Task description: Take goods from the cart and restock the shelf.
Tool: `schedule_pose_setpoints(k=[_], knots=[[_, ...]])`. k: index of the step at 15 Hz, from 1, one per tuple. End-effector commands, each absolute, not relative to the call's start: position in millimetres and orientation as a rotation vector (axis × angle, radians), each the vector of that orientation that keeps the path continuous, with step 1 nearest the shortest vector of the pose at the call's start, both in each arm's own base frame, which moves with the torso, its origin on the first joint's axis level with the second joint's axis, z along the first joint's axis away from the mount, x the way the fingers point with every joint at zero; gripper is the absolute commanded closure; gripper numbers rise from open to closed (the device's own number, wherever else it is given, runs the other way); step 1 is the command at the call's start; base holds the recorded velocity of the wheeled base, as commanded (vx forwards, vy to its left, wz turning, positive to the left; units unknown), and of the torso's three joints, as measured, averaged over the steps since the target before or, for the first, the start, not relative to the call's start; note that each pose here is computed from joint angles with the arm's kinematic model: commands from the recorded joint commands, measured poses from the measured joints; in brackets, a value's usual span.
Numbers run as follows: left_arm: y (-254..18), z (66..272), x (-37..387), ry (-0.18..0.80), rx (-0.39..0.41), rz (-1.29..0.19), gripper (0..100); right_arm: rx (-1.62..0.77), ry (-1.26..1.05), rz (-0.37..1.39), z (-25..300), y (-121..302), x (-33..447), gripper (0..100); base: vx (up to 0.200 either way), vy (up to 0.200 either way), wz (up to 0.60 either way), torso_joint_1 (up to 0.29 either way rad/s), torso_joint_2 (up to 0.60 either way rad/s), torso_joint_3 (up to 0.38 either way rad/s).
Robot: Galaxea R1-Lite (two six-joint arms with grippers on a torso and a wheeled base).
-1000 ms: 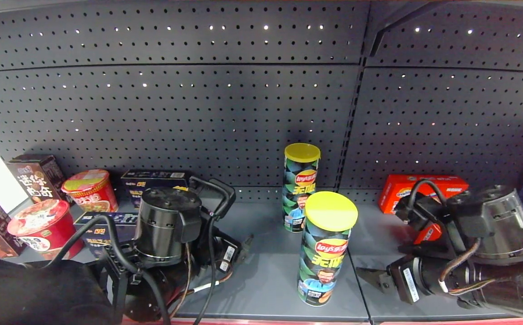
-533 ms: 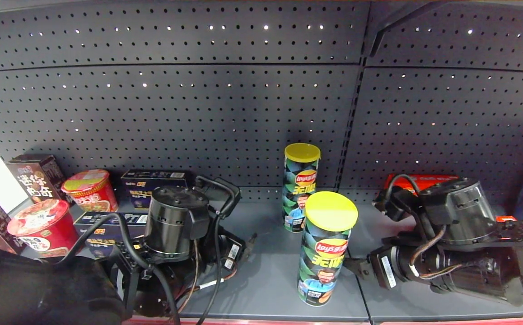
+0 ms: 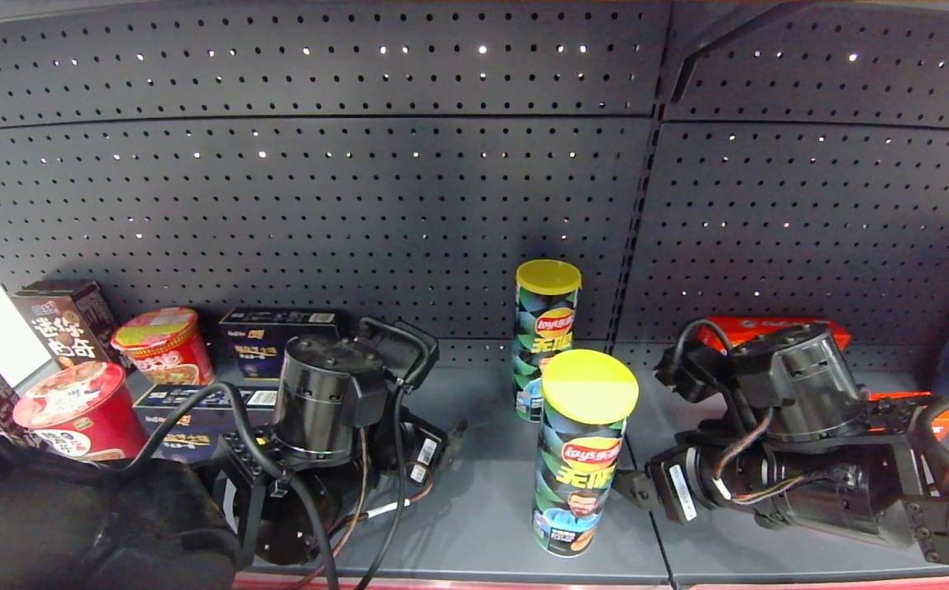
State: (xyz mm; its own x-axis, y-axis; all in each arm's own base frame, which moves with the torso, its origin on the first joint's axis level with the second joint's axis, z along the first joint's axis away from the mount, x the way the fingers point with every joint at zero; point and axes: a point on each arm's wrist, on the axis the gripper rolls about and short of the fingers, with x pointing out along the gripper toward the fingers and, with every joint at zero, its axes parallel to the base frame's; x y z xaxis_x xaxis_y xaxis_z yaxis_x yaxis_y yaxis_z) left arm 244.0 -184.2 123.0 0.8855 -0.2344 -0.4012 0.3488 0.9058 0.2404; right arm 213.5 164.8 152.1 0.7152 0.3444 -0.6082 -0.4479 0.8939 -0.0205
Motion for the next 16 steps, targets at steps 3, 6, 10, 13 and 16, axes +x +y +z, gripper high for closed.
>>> schedule_pose_setpoints(k=[3, 6, 10, 13, 16], knots=[[-183.5, 121.3, 246.4, 0.38, 0.314, -0.303, 0, -0.175, 0.638, 0.451, 151.1, 171.3, 217.0, 0, 0.0, 0.0, 0.0, 0.0, 0.0, 0.0], [-183.0, 120.9, 246.4, 0.381, 0.315, -0.302, 0, -0.176, 0.636, 0.457, 151.4, 173.4, 216.8, 0, 0.0, 0.0, 0.0, 0.0, 0.0, 0.0], [-181.5, 120.9, 247.5, 0.382, 0.313, -0.297, 0, -0.178, 0.64, 0.457, 150.5, 171.2, 214.2, 0, 0.0, 0.0, 0.0, 0.0, 0.0, 0.0], [-181.6, 121.0, 247.6, 0.381, 0.313, -0.297, 0, -0.176, 0.645, 0.45, 149.9, 166.7, 211.2, 0, 0.0, 0.0, 0.0, 0.0, 0.0, 0.0], [-181.5, 121.7, 248.3, 0.378, 0.311, -0.295, 0, -0.179, 0.649, 0.451, 148.8, 166.3, 210.1, 0, 0.0, 0.0, 0.0, 0.0, 0.0, 0.0]])
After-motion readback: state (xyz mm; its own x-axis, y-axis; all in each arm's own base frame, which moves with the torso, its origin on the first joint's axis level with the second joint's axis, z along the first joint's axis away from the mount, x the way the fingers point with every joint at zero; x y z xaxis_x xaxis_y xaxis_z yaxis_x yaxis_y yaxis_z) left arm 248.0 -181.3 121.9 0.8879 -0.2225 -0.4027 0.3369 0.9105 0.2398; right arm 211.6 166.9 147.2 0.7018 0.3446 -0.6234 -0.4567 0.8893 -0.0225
